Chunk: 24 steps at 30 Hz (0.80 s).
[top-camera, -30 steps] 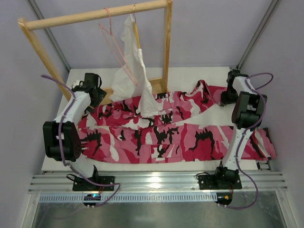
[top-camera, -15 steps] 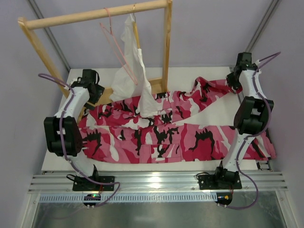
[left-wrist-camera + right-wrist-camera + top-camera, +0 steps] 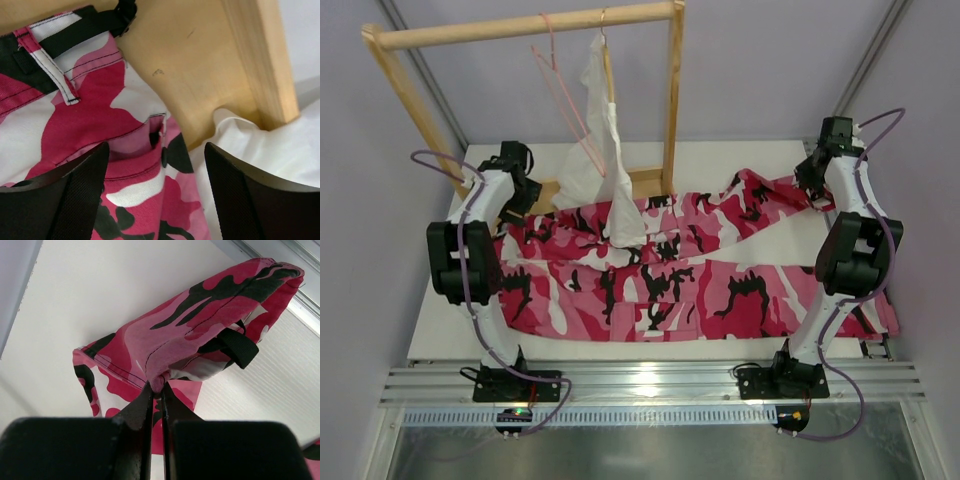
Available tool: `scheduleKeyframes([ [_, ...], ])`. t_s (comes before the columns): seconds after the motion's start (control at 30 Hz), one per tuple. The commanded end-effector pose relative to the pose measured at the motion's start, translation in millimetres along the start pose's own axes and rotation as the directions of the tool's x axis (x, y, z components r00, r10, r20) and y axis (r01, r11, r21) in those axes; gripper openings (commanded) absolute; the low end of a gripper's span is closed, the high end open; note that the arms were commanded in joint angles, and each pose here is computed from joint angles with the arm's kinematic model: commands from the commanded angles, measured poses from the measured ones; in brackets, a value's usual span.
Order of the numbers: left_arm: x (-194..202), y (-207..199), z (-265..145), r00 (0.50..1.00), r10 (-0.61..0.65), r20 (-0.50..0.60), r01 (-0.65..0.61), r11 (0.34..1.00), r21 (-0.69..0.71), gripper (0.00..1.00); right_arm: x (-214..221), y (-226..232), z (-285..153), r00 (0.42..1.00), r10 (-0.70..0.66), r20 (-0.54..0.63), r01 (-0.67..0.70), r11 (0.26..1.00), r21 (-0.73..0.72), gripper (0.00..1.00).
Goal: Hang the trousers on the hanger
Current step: Fold the trousers
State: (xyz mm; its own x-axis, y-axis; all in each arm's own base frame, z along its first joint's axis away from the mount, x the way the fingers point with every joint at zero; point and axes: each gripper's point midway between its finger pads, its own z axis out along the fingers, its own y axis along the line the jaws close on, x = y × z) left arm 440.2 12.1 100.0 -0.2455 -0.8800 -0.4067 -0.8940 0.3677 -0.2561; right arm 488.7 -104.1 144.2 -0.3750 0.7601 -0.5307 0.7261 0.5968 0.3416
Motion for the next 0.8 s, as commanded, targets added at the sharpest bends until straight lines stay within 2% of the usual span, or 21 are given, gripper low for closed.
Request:
scheduleKeyframes([
  [0.0, 15, -2, 10, 0.996, 0.01, -0.087, -0.011, 1.0, -0.011, 0.76, -11, 9, -6, 0.999, -0.043, 0.033, 0.045, 0.997, -0.055, 0.04],
  [0.17, 19, 4, 8, 0.997, 0.025, -0.074, -0.025, 1.0, -0.001, 0.6, -11, 9, -6, 0.998, -0.053, 0.03, 0.055, 0.996, -0.067, 0.04],
  [0.2, 19, 4, 6, 0.997, 0.029, -0.069, -0.029, 1.0, 0.006, 0.48, -12, 8, -7, 0.998, -0.052, 0.031, 0.054, 0.997, -0.063, 0.04],
  [0.27, 18, 1, -3, 0.998, 0.026, -0.061, -0.024, 0.999, 0.041, 0.35, -11, 9, -10, 0.998, -0.05, 0.031, 0.052, 0.996, -0.071, 0.04],
  [0.3, 18, -2, -7, 0.997, 0.026, -0.067, -0.022, 0.998, 0.059, 0.21, -12, 9, -11, 0.998, -0.047, 0.03, 0.049, 0.996, -0.073, 0.04],
  [0.4, 16, -10, -24, 0.998, 0.032, -0.063, -0.024, 0.993, 0.114, 0.0, -8, 13, -16, 0.999, -0.046, 0.012, 0.047, 0.994, -0.104, 0.04],
  [0.63, 7, 0, -74, 0.998, 0.046, 0.042, -0.053, 0.983, 0.178, 0.01, 3, 8, -29, 0.998, -0.055, -0.006, 0.054, 0.99, -0.128, 0.04],
  [0.77, 28, 29, -87, 0.996, 0.085, 0.039, -0.091, 0.978, 0.187, 0.0, 27, -3, -31, 0.995, -0.08, -0.065, 0.071, 0.987, -0.142, 0.04],
])
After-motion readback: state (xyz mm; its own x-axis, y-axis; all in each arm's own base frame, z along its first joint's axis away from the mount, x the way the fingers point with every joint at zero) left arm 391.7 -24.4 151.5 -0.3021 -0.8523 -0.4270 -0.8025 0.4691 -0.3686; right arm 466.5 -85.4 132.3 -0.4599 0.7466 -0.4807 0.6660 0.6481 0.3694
